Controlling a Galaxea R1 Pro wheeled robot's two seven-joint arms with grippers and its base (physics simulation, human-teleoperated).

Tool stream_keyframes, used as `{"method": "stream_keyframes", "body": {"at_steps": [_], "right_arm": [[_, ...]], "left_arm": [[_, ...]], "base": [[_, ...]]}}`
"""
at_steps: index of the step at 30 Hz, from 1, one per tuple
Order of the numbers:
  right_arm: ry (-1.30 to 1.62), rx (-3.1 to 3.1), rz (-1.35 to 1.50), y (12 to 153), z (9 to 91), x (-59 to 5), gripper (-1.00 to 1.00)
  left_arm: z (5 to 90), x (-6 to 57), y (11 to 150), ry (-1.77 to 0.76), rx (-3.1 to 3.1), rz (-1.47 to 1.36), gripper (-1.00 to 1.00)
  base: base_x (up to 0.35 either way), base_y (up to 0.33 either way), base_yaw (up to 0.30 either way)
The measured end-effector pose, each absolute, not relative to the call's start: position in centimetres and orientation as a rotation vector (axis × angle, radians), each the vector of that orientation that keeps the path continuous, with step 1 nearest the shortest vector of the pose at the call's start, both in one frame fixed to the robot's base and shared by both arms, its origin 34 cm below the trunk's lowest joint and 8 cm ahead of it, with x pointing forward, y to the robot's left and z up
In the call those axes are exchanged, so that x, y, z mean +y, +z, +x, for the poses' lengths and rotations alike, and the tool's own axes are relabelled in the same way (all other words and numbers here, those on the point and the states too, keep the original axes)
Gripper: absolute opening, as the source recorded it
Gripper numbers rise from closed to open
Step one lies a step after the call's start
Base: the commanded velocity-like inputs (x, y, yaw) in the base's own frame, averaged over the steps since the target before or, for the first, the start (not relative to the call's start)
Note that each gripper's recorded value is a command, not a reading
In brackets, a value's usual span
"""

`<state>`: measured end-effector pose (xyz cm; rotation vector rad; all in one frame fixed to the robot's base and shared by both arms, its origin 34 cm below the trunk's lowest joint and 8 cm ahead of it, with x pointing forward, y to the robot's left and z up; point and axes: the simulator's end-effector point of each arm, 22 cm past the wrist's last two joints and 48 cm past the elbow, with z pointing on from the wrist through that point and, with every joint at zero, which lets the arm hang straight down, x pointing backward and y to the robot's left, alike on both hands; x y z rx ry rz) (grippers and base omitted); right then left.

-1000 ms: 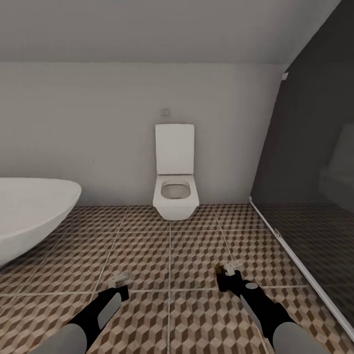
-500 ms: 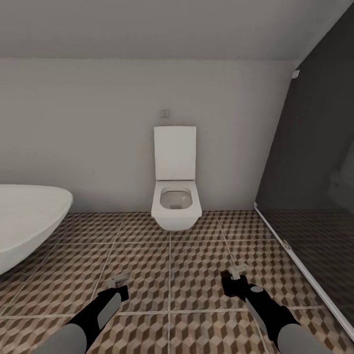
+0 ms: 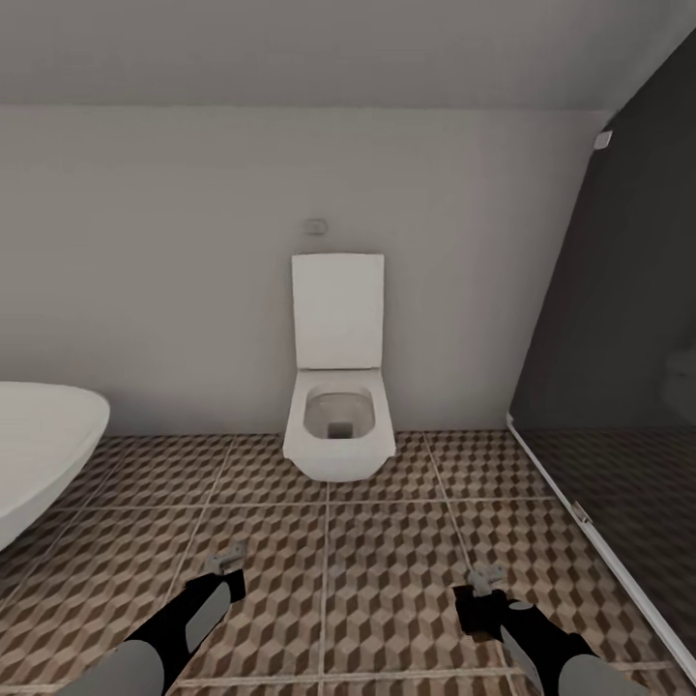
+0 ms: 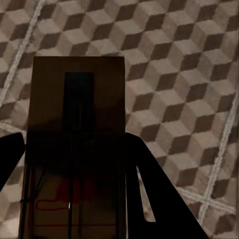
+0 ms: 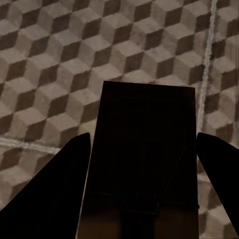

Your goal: Take the four mousetraps from the cabinet in the bathroom and place them on the bathroom floor. Make sure all four end up on the same floor surface, and ensure that at least two of them are either under or directly next to the same bathroom sink.

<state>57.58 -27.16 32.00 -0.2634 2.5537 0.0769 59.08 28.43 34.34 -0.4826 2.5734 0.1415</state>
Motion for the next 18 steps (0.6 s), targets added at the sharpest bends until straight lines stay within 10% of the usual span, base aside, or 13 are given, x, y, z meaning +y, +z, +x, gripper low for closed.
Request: {"method": "stream_keyframes", "body": {"at_steps": [18], "right_arm": [[0.071, 2.492, -0.27, 32.7, 58.6, -27.4, -1.0]], "left_arm": [[59.0, 28.5, 34.3, 0.142, 2.577, -0.483, -1.0]], "base": [[0.296, 0.171, 0.0]]}}
